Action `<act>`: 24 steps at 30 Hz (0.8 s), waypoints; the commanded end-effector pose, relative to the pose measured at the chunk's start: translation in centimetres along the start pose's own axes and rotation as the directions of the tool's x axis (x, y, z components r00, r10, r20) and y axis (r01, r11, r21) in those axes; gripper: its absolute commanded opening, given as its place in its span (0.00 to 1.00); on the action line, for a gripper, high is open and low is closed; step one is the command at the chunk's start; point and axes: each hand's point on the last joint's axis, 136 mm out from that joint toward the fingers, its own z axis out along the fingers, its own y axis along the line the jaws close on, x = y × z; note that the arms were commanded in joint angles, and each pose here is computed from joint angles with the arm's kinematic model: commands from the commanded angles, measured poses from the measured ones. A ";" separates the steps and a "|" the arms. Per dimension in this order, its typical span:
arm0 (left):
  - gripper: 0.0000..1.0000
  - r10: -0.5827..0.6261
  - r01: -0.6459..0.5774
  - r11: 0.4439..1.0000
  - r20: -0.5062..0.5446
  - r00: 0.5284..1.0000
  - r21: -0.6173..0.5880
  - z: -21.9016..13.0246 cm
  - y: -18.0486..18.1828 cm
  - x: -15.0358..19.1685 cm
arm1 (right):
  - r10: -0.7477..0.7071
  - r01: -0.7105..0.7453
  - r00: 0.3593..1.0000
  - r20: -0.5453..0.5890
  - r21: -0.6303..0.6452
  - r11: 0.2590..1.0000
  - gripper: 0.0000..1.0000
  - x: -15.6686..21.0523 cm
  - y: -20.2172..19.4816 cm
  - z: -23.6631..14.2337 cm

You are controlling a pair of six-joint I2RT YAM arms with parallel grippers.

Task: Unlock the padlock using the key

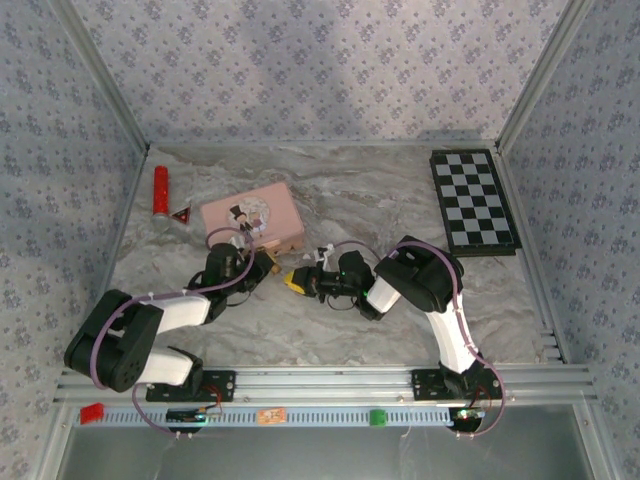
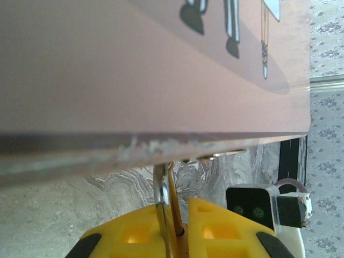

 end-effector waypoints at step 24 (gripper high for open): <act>0.02 -0.063 0.070 0.983 -0.044 0.997 0.170 0.5 -3.4 0.6 | -0.017 0.017 1.000 0.018 -0.046 0.999 0.00 -1.5 1.6 -0.8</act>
